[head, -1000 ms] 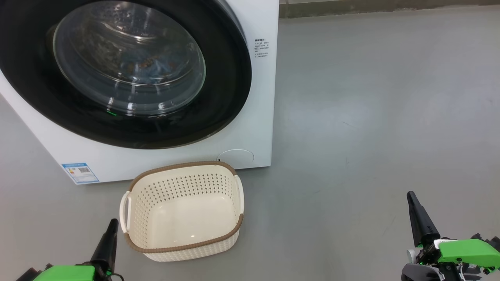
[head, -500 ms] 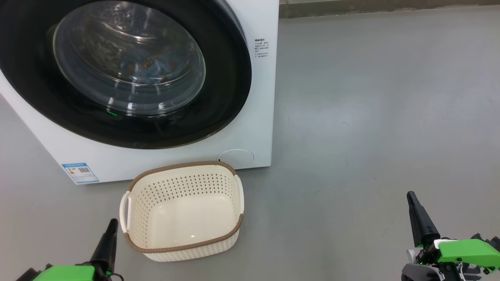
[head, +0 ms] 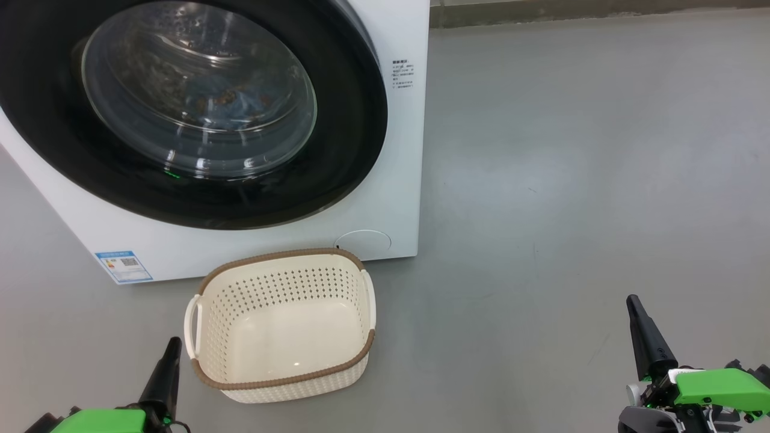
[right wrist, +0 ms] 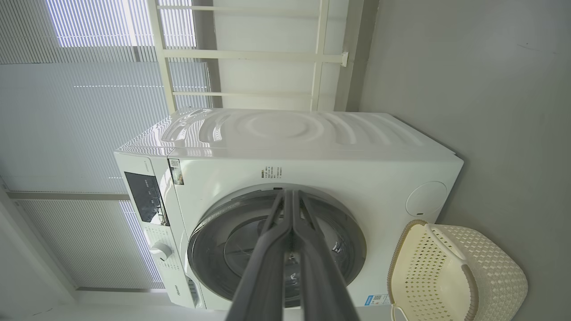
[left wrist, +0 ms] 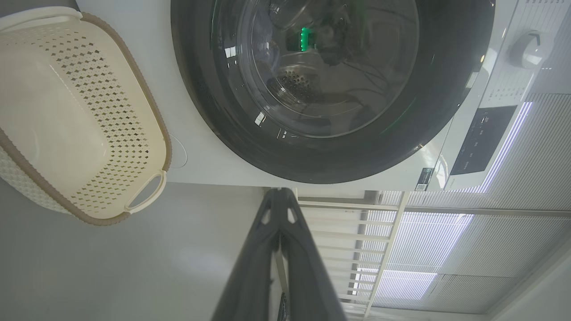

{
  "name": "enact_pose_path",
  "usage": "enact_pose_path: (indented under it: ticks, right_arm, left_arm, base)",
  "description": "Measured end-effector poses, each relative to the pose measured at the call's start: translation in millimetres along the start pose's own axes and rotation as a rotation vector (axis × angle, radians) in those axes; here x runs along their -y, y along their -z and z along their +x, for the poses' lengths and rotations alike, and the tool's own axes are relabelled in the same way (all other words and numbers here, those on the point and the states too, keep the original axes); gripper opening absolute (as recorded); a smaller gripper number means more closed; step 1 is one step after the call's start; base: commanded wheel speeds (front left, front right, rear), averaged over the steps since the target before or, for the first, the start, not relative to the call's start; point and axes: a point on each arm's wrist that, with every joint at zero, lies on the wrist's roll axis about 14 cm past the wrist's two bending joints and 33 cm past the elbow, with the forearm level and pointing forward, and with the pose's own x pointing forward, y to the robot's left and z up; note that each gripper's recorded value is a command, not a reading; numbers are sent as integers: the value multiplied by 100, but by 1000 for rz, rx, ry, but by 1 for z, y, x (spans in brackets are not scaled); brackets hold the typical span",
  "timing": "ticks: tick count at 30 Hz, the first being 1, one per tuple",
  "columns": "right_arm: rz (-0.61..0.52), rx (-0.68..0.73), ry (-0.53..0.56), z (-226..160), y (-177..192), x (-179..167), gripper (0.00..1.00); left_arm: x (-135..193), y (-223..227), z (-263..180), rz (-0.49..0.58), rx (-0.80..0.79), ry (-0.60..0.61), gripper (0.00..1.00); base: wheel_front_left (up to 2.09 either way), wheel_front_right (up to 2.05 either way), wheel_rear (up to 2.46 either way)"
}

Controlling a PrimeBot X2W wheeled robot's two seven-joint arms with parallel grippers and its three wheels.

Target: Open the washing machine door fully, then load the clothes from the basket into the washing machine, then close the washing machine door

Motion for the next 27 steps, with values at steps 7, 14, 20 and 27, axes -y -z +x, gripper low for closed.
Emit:
enact_pose_path:
  ticks: [7, 14, 20, 27]
  right_arm:
    - [0, 0, 0, 0, 0, 0, 0]
    - [0, 0, 0, 0, 0, 0, 0]
    - [0, 0, 0, 0, 0, 0, 0]
    - [0, 0, 0, 0, 0, 0, 0]
  left_arm:
    - [0, 0, 0, 0, 0, 0, 0]
    - [0, 0, 0, 0, 0, 0, 0]
    - [0, 0, 0, 0, 0, 0, 0]
    - [0, 0, 0, 0, 0, 0, 0]
  base:
    - [0, 0, 0]
    - [0, 0, 0]
    - [0, 0, 0]
    - [0, 0, 0]
